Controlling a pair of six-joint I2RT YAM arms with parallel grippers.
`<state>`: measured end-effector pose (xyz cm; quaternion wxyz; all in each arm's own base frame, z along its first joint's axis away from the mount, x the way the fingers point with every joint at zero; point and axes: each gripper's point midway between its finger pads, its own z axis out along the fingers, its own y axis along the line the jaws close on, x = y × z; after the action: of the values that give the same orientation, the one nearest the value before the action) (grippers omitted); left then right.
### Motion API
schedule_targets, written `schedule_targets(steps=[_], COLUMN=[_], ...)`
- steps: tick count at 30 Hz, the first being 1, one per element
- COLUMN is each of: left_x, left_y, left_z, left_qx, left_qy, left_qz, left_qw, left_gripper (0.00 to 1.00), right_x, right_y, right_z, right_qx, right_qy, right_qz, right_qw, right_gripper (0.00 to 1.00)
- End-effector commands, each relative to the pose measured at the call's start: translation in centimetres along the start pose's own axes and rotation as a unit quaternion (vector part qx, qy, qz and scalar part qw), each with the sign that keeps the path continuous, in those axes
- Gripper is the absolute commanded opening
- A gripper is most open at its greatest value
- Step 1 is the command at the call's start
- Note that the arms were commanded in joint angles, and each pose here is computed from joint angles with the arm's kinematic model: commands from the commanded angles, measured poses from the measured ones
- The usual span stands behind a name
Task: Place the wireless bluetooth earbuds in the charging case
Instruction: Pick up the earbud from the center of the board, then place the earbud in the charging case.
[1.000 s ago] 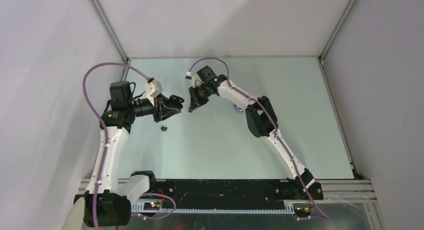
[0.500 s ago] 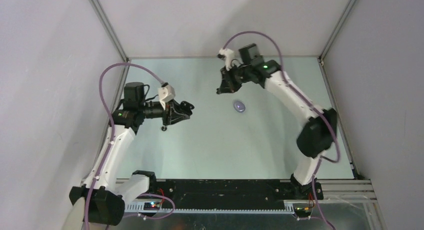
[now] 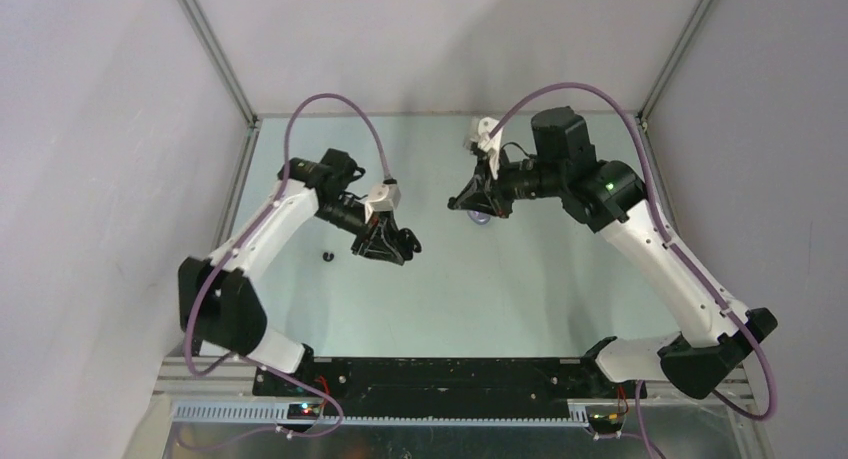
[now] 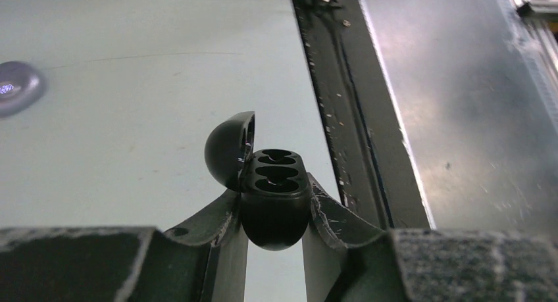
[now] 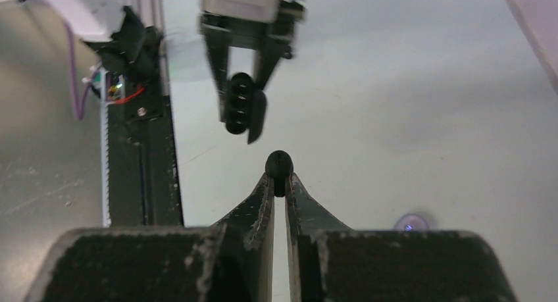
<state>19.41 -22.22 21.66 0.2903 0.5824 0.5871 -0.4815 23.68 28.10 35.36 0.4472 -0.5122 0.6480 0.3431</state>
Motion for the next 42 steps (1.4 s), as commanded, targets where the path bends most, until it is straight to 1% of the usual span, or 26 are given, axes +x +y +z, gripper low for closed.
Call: schedule_targets(steps=[1, 6, 11, 15, 18, 19, 20, 27, 34, 42], left_x=[-0.2, -0.6, -0.2, 0.7, 0.8, 1.0, 0.8, 0.7, 0.4, 0.1], left_y=[-3.9, -4.3, -4.6, -3.8, -2.7, -2.8, -2.3, -1.8, -2.0, -2.6], left_z=[0.5, 1.5, 2.3, 3.0, 3.4, 3.5, 3.5, 3.6, 3.4, 3.2], left_qx=[0.096, 0.117, 0.126, 0.110, 0.083, 0.080, 0.070, 0.054, 0.046, 0.047], left_qy=[-0.006, -0.014, 0.005, 0.023, 0.033, 0.036, 0.036, 0.036, 0.035, 0.031], left_qz=[0.010, 0.028, 0.035, 0.022, 0.017, 0.001, 0.012, 0.006, 0.013, 0.025], left_qw=[0.995, 0.993, 0.991, 0.993, 0.996, 0.996, 0.997, 0.998, 0.998, 0.998], left_gripper=[0.18, 0.17, 0.15, 0.14, 0.13, 0.13, 0.13, 0.12, 0.12, 0.12], right_x=[1.2, 2.7, 4.0, 4.6, 4.8, 4.9, 4.9, 5.0, 6.2, 7.2], right_y=[3.6, 5.6, 7.0, 7.8, 8.2, 8.5, 8.6, 9.4, 8.9, 7.7], right_z=[1.2, 3.2, 5.0, 5.9, 6.3, 6.4, 6.4, 6.4, 7.5, 8.5], right_qx=[-0.071, -0.100, -0.125, -0.136, -0.141, -0.146, -0.148, -0.166, -0.158, -0.118], right_qy=[0.008, 0.032, 0.057, 0.068, 0.073, 0.074, 0.075, 0.074, 0.092, 0.112], right_qz=[-0.024, -0.027, -0.025, -0.026, -0.022, -0.022, -0.021, -0.014, -0.015, -0.031], right_qw=[0.997, 0.994, 0.990, 0.988, 0.987, 0.986, 0.986, 0.983, 0.983, 0.986], right_gripper=[0.11, 0.11, 0.11, 0.10, 0.10, 0.10, 0.10, 0.11, 0.10, 0.09])
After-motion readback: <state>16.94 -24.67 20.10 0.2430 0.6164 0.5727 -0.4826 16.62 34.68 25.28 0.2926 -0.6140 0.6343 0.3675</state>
